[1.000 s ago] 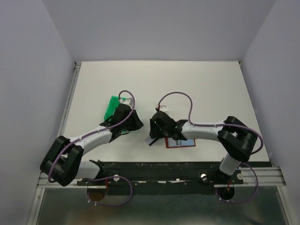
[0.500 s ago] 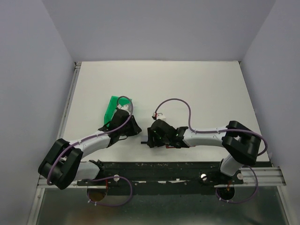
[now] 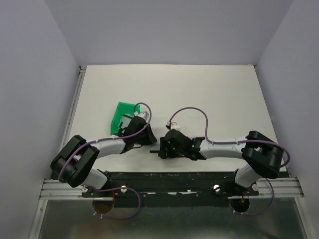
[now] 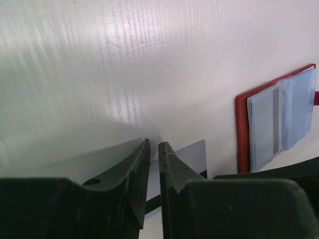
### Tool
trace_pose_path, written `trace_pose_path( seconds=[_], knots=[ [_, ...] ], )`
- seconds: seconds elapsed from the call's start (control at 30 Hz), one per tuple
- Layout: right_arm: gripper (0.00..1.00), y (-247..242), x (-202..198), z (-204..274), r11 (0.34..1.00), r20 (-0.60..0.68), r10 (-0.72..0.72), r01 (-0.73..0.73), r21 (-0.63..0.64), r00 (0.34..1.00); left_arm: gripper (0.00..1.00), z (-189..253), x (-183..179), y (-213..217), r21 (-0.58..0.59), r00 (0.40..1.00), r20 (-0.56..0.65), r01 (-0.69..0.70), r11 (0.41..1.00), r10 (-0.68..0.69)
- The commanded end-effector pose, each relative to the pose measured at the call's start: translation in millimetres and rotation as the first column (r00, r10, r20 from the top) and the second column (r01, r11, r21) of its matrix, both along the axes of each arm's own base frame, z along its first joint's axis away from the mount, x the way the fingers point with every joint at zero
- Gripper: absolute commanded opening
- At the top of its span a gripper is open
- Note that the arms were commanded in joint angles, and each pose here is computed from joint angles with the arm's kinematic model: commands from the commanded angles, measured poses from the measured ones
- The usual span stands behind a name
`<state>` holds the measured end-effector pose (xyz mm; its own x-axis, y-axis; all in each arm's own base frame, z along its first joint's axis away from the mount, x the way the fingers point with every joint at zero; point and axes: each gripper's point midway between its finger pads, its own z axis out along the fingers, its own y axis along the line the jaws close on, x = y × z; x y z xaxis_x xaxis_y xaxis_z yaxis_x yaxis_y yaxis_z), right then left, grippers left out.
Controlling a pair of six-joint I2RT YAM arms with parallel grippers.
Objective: Put the credit cards into the card holder
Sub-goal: Move the credit card to the corner of the board.
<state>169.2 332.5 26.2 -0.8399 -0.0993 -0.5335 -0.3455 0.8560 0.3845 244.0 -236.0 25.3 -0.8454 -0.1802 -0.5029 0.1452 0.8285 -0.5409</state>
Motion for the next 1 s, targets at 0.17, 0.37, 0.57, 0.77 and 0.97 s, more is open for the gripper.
trace_pose_path(
  seconds=[0.17,0.37,0.57,0.77,0.97],
  knots=[
    [0.66,-32,-31,-36,0.994,-0.110,0.027,-0.039,-0.106,0.994,0.29,-13,-32,-8,0.017,0.998,-0.044,0.043,0.999,-0.042],
    [0.66,-32,-35,-36,0.994,-0.118,0.036,-0.048,-0.097,0.992,0.29,-23,-58,-10,0.025,0.995,-0.082,0.059,0.998,-0.057],
    [0.66,-34,-42,-34,0.994,-0.135,0.048,-0.060,-0.088,0.990,0.29,-28,-79,-5,0.023,0.993,-0.109,0.050,0.998,-0.048],
    [0.66,-37,-53,-32,0.992,-0.161,0.089,-0.102,-0.075,0.983,0.29,-26,-91,1,0.016,0.993,-0.113,0.038,0.999,-0.036],
    [0.66,-32,-68,-25,0.984,-0.185,0.173,-0.179,-0.018,0.967,0.29,-26,-99,1,0.012,0.992,-0.111,0.054,0.998,-0.052]
  ],
)
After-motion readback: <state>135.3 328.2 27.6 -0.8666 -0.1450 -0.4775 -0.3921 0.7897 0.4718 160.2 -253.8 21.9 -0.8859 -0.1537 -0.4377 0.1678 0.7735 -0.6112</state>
